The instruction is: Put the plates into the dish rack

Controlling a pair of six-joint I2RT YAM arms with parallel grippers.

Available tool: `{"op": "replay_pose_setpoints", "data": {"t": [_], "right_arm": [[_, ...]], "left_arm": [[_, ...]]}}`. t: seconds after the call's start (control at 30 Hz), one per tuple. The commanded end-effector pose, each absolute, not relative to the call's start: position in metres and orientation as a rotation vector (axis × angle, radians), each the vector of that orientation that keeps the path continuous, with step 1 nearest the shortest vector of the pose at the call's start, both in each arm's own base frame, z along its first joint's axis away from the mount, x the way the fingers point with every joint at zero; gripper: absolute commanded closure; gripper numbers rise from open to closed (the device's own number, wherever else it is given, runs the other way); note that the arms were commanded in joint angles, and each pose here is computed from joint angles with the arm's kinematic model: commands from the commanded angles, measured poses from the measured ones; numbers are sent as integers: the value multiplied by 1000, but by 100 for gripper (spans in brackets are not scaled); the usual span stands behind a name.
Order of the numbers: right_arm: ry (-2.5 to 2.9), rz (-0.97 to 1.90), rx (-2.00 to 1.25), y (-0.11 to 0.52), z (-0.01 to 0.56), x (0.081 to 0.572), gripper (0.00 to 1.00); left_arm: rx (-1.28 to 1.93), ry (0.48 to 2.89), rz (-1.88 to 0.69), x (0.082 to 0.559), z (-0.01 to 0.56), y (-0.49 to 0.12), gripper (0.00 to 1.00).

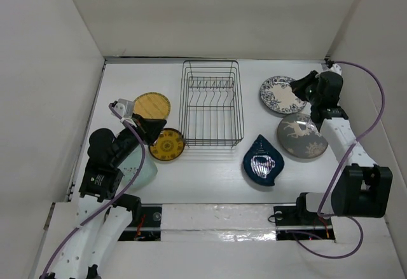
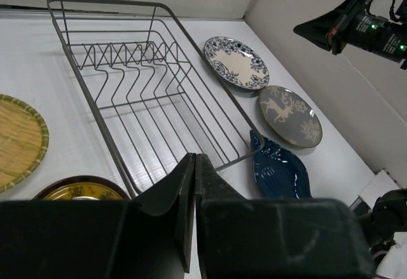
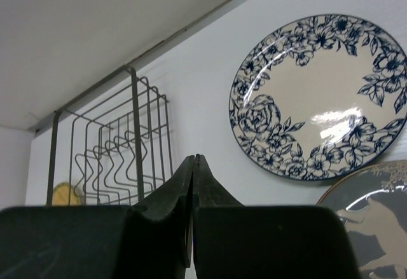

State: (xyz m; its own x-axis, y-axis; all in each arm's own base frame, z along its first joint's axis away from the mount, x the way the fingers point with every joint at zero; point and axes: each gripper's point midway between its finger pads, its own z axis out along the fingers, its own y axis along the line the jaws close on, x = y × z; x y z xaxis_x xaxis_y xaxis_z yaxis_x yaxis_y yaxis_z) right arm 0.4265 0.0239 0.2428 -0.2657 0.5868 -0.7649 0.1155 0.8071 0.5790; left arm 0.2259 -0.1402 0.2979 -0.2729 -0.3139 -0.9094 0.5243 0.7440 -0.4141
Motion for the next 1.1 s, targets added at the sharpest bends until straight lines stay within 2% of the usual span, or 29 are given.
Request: {"op": "replay_pose_setpoints", "data": {"t": [0.0, 0.13, 0.2, 0.23, 0.3, 0.33, 0.37, 0.43, 0.5, 0.53, 0.83, 1.07], "right_arm": [[1639, 431, 611, -16, 286, 452, 100], [1609, 415, 749, -69, 259, 469, 100], [1601, 376, 806, -94, 237, 481, 96], [1601, 358, 813, -102, 232, 486, 87], [1685, 341, 848, -120, 193, 497, 77], [1695, 341, 823, -125, 194, 505, 62], [1720, 345, 832, -129, 185, 508, 56], [1792, 359, 849, -135, 153, 514, 40], [1845, 418, 834, -132, 143, 521, 36], [1893, 445, 838, -129, 123, 524, 35], [2077, 510, 845, -118, 80, 526, 36], [2197, 613, 831, -100, 44, 518, 43]], "left_arm": [[189, 1599, -796, 223, 315, -140, 100], [161, 1592, -763, 222, 317, -134, 100], [162, 1597, -763, 220, 315, -136, 100], [161, 1593, -760, 220, 316, -135, 100], [163, 1594, -760, 218, 316, -136, 86], [170, 1590, -766, 216, 317, -137, 80], [169, 1590, -765, 216, 317, -137, 72], [168, 1593, -763, 215, 316, -137, 68], [164, 1593, -754, 216, 316, -136, 65], [165, 1593, -753, 217, 316, -136, 65], [170, 1593, -753, 215, 317, -137, 62], [167, 1589, -750, 215, 317, -136, 62]]}}
